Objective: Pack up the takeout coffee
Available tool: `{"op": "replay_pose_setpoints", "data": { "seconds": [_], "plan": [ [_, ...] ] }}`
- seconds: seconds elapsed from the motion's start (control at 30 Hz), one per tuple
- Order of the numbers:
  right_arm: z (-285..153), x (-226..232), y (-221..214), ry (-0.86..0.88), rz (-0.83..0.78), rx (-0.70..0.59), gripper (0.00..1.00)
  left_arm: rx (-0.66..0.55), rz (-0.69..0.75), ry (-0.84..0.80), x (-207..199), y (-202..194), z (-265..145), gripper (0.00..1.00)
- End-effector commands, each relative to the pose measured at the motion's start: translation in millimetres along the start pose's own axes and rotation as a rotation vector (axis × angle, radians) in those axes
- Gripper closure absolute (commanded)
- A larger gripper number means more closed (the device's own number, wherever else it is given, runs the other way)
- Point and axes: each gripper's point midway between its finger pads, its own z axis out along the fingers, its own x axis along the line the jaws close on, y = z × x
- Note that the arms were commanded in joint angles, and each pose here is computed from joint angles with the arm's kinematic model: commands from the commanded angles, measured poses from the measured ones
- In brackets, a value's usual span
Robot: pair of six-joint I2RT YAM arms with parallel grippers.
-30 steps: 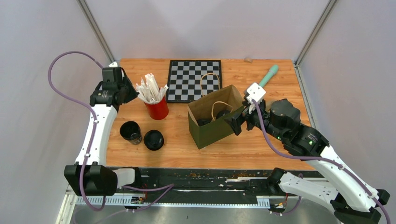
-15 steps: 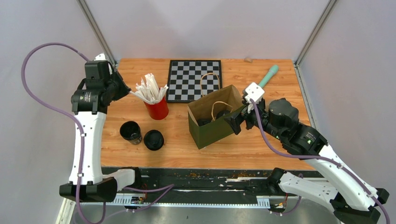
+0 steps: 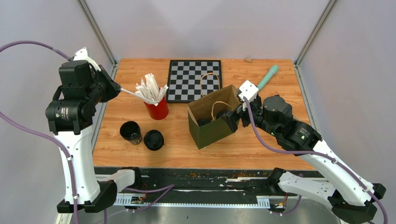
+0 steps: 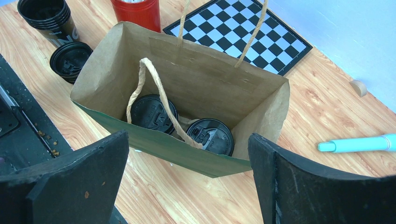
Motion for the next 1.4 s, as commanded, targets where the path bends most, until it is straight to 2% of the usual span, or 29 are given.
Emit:
{"op": "replay_pose_setpoints", "data": {
  "seconds": [0.0,0.2,0.4,0.53,0.67,0.87,1.07,1.23,1.37],
  "plan": [
    [-6.6,-6.6,32.3,-0.024,0.007,-0.099,0.01,-0.005,-0.011,-0.046,-9.2,4.9,-12.8,1.00],
    [-9.8,-10.2,35.1,-0.041,0.003,-0.105,0.01,-0.049,-0.094,-0.238,-49.0,21.5,-23.5,1.00],
    [-13.2,-15.3,37.6,-0.072,0.017,-0.130,0.01,-0.107,-0.040,-0.652,-115.1,35.5,-48.8,1.00],
    [-15.8,-19.3,39.8,-0.096,0.026,-0.150,0.01,-0.073,-0.029,-0.868,-141.6,27.4,-60.3,1.00],
    [-23.3,-28.5,43.4,-0.146,0.033,-0.170,0.01,-0.029,-0.042,-0.999,-154.9,21.1,-67.1,1.00],
    [-45.2,-47.1,52.7,-0.248,0.053,-0.254,0.01,0.021,-0.061,-1.047,-160.6,18.4,-63.1,1.00],
    [-53.3,-57.3,57.8,-0.303,0.060,-0.282,0.02,0.047,-0.037,-0.953,-150.7,1.6,-36.1,1.00],
    [-55.1,-58.2,56.4,-0.309,0.065,-0.279,0.01,0.087,0.017,-0.940,-171.8,-21.2,-24.3,1.00],
    [-56.0,-57.4,52.5,-0.307,0.070,-0.271,0.01,0.063,0.020,-0.957,-193.4,-29.8,-16.9,1.00]
  ]
}}
